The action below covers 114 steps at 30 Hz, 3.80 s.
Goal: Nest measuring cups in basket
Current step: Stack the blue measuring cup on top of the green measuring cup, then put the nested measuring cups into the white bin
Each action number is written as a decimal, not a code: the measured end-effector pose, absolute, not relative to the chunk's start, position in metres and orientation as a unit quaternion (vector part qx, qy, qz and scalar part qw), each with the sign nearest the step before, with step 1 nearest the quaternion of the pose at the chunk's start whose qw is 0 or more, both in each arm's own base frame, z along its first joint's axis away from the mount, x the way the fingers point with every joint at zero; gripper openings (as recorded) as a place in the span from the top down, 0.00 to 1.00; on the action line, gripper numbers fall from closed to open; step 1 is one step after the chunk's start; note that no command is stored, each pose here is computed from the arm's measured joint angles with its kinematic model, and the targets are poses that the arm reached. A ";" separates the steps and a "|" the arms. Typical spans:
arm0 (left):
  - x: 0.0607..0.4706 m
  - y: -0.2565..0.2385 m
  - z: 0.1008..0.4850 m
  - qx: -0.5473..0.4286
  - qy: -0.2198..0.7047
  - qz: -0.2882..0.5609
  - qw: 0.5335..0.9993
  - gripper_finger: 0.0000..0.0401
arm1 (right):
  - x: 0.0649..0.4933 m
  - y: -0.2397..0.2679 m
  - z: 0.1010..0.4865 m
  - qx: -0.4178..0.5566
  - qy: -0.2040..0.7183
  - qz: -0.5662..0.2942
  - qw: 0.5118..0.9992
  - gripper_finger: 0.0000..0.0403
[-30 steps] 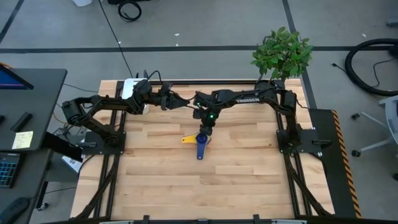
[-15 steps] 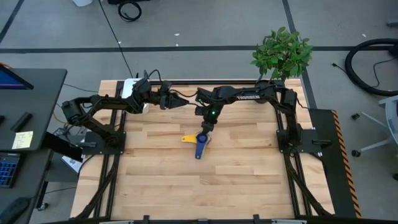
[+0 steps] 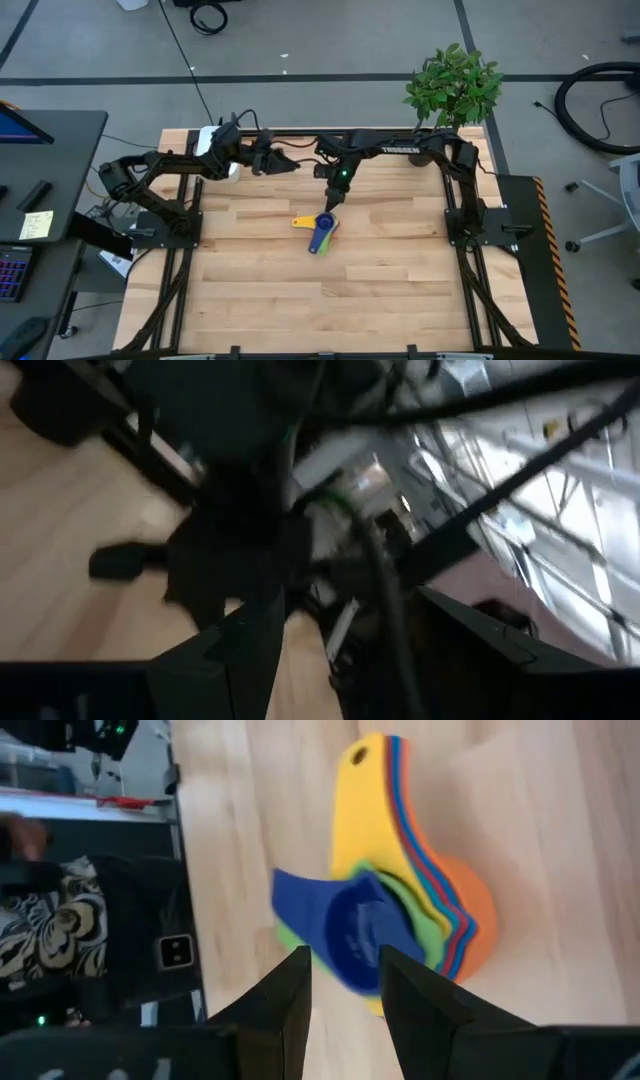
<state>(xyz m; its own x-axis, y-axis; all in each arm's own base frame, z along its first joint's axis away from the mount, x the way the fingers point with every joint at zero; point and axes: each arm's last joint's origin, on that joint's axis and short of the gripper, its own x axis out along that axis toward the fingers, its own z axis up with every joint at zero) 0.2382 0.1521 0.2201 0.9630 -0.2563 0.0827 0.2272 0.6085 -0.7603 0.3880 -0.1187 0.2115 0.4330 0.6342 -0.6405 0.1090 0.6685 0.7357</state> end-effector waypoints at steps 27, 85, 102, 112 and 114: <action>0.241 0.116 0.148 -0.317 0.301 0.017 0.899 0.44 | 0.399 -0.033 0.202 0.302 0.599 0.121 0.732 0.70; 0.299 0.039 0.119 -0.289 0.380 -0.028 0.878 0.44 | 0.405 -0.033 0.156 0.331 0.485 0.172 0.791 0.70; 0.278 0.072 0.117 -0.403 0.422 -0.061 0.810 0.44 | 0.386 -0.030 0.155 0.407 0.523 0.293 0.689 0.70; 0.265 0.088 0.125 -0.501 0.407 -0.168 0.745 0.44 | 0.376 -0.023 0.153 0.391 0.548 0.313 0.670 0.70; 0.267 0.084 0.125 -0.502 0.413 -0.167 0.741 0.44 | 0.376 -0.023 0.152 0.391 0.548 0.313 0.670 0.70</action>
<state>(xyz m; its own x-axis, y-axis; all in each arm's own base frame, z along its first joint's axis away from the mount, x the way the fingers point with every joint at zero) 0.2668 0.0835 0.1247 0.6025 -0.6627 -0.4448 -0.1676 0.4398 -0.8823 0.3755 -0.0229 0.1525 0.2029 0.8483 -0.4891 0.0083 0.4980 0.8672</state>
